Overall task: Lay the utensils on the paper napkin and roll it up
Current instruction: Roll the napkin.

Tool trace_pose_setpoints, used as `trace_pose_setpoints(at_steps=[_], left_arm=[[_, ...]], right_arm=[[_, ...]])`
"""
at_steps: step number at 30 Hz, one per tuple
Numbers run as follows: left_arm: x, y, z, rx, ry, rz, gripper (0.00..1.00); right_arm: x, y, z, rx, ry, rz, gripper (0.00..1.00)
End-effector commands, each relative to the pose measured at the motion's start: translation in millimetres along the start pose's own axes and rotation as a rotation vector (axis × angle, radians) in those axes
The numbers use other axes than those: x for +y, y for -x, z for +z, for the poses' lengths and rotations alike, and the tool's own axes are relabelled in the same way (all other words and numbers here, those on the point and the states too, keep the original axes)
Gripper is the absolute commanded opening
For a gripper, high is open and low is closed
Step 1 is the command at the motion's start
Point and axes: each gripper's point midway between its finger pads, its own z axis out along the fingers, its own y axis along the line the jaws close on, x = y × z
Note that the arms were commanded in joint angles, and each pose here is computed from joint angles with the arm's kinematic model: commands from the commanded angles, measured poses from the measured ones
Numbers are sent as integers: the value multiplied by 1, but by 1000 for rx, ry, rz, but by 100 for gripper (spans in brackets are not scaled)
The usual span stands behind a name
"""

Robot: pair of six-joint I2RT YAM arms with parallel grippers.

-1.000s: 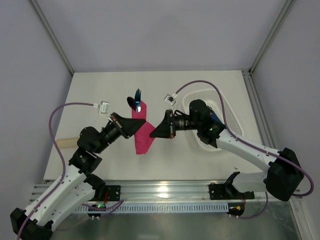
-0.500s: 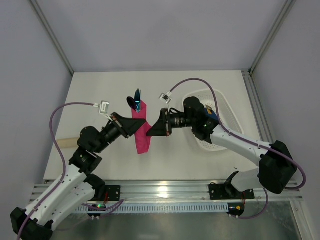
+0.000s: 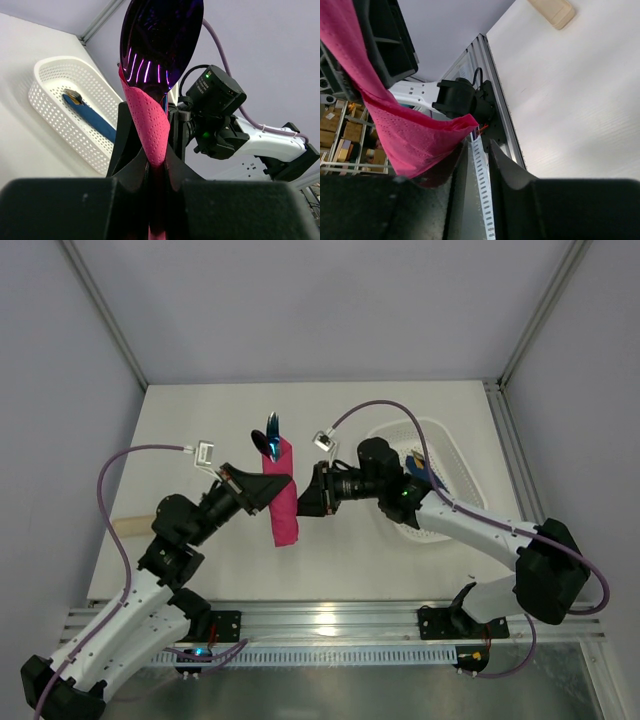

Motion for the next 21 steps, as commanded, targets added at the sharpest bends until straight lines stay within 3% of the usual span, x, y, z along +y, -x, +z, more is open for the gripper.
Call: trace_pose_setpoints(at_steps=[1,9,15,21], left_arm=[[-32,22,-3,-77,-109,33,0],[-27,28,-7,-80,-44,96,0],[-18,28,-4,-78,-4,130,0],[-9,30,-2,-80,39,148,0]], right_arm=[[14,23,-7,-82,-44,-84,30],[-4,31,-64,-122,-406,-157,41],[37,40,-79,-141,-374,-218,46],[72,37,-58,-101,-320,-259,49]])
